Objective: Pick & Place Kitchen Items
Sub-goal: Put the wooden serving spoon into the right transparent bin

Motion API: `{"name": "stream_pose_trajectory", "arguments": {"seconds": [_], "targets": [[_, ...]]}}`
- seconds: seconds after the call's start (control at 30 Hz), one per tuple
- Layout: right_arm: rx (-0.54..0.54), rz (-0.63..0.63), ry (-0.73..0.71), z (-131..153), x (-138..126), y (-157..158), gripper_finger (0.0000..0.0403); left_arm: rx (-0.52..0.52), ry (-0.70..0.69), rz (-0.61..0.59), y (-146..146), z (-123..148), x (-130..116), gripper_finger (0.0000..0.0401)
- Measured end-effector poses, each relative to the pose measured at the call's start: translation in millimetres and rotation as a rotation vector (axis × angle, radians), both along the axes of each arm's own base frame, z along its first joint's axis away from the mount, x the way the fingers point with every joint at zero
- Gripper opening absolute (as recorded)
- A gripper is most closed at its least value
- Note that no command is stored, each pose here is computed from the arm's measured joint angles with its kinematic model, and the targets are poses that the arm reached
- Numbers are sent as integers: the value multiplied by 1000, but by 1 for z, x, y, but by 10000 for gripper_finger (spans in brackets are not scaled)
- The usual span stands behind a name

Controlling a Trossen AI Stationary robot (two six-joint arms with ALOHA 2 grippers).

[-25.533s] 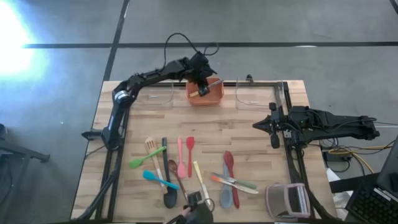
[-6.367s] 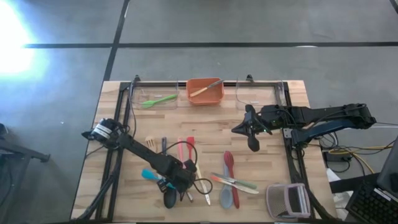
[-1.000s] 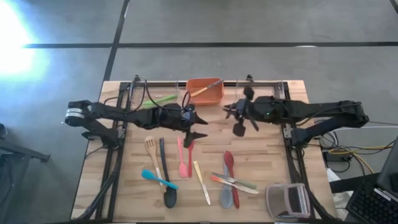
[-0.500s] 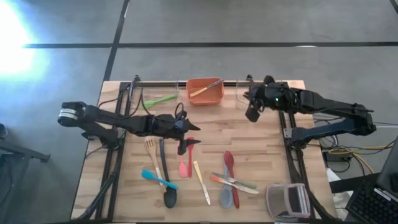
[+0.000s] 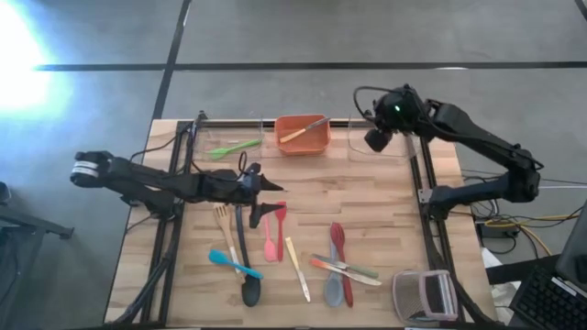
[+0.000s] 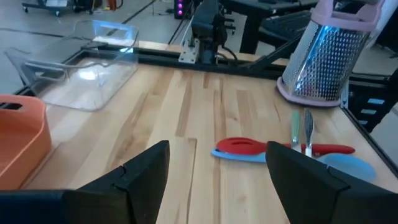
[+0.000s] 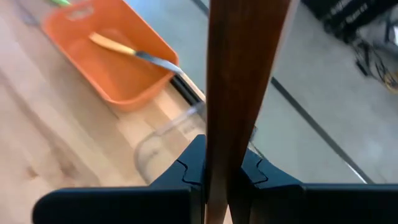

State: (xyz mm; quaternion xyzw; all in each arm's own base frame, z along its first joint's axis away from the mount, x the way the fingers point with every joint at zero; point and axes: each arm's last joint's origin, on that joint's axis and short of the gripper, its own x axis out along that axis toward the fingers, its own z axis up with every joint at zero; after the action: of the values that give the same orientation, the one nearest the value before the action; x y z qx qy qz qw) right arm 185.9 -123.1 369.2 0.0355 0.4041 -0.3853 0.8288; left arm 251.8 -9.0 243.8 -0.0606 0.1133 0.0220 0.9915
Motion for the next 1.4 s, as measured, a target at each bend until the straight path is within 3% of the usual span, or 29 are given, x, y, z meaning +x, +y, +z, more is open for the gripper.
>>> {"name": "stream_pose_trajectory", "arguments": {"seconds": [0.43,0.87,1.4], "targets": [[200,-133,231,-32,29,-63,23,-21,12,5,0,-5,-6,268],[396,-251,394,-71,31,-97,22,-18,13,4,0,-5,-6,268],[401,-307,416,-76,31,-99,22,-17,13,4,0,-5,-6,268]]}}
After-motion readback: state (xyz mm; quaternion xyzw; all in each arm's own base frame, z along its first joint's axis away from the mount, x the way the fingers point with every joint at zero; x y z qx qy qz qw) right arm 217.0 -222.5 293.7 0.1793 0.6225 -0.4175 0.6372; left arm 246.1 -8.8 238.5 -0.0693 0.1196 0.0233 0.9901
